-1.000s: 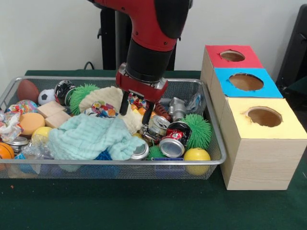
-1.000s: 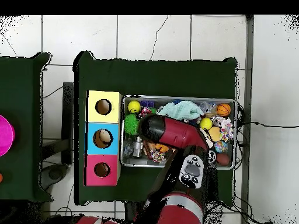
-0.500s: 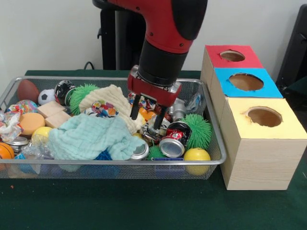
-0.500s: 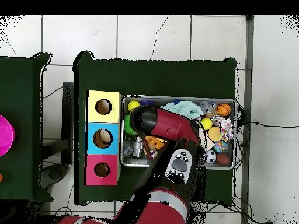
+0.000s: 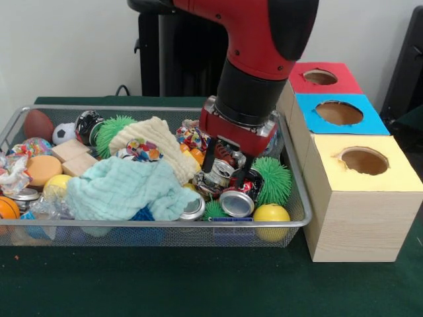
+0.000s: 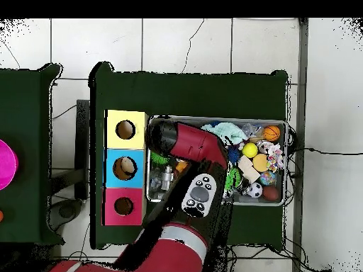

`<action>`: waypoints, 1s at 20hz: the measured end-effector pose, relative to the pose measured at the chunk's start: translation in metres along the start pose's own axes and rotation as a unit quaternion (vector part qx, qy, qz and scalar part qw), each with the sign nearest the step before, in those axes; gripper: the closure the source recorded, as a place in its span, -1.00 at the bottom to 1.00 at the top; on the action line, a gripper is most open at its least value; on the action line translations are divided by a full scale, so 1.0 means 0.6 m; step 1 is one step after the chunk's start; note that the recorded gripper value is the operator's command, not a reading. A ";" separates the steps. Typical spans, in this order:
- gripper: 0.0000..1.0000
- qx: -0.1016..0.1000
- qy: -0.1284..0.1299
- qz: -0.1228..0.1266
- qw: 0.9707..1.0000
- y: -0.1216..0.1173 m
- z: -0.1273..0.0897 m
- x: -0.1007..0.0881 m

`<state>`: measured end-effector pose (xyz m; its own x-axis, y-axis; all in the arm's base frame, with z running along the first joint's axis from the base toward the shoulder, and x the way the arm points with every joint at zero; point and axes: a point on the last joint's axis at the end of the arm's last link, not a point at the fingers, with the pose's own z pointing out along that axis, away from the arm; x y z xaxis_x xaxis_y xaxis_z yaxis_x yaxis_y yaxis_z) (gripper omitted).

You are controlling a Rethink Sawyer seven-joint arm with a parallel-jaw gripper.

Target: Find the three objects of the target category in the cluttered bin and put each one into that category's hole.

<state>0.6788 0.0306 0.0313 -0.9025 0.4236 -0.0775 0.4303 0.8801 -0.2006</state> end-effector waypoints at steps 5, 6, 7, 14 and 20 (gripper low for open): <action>-1.00 -0.002 0.002 0.025 1.000 0.021 0.026 -0.005; -1.00 -0.003 0.003 0.028 1.000 0.023 0.031 -0.005; -1.00 -0.003 0.003 0.030 1.000 0.025 0.034 -0.005; -1.00 -0.008 0.002 0.033 0.999 0.036 0.043 -0.012; -1.00 -0.014 0.001 0.038 0.999 0.047 0.044 -0.017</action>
<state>0.6997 0.0456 0.0009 -0.8674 0.4895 -0.0894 0.4976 0.8511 -0.1673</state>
